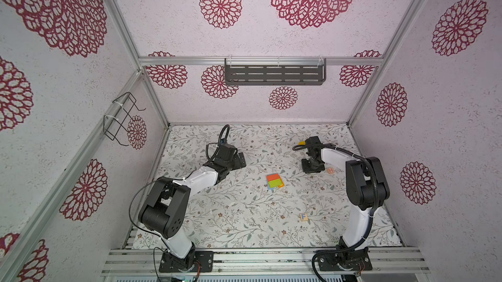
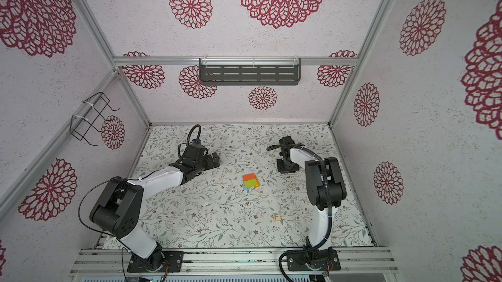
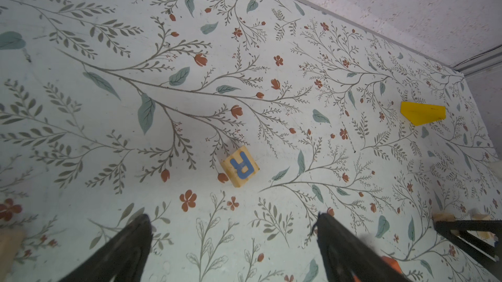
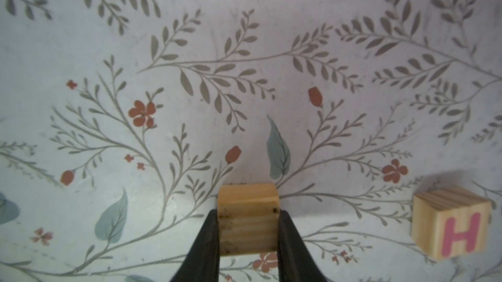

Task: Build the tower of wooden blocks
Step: 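Carry the wooden cube over the stack with the right gripper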

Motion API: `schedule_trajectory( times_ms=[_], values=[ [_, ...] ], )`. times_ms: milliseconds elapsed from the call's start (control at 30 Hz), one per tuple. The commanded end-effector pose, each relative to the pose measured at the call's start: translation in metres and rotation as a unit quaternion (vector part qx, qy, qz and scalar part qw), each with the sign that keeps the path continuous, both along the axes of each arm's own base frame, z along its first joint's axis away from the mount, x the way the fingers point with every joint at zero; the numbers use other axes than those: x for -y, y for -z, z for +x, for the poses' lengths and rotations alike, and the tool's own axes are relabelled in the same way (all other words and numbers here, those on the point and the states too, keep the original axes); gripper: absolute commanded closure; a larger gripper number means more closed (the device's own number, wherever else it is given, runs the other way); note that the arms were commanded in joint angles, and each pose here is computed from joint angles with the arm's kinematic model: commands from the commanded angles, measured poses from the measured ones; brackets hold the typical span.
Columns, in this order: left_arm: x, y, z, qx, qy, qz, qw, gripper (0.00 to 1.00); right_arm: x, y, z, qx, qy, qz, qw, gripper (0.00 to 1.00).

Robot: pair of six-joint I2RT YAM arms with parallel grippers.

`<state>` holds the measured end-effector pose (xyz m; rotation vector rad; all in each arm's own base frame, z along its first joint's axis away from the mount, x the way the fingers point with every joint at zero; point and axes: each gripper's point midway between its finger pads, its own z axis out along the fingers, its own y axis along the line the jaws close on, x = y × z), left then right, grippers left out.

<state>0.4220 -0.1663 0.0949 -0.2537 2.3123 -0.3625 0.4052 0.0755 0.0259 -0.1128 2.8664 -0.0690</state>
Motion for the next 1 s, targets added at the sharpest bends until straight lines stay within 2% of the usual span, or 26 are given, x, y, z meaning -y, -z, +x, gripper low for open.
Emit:
schedule_trajectory(
  times_ms=[0, 400, 733, 967],
  values=[
    [-0.004, -0.02, -0.006, 0.013, -0.006, -0.018, 1.0, 0.03, -0.006, -0.023, 0.0, 0.011, 0.012, 0.021, 1.0, 0.75],
    [-0.016, -0.046, -0.058, 0.007, -0.005, -0.059, 0.998, 0.03, -0.066, -0.063, -0.039, 0.022, -0.021, 0.046, 0.998, 0.77],
    [-0.035, -0.042, -0.095, -0.002, -0.008, -0.046, 0.999, 0.03, -0.129, -0.076, -0.061, 0.023, -0.058, 0.068, 0.996, 0.76],
    [-0.04, -0.035, -0.104, -0.006, -0.01, -0.043, 0.999, 0.03, -0.157, -0.078, -0.065, 0.02, -0.069, 0.075, 0.995, 0.71]
  ],
)
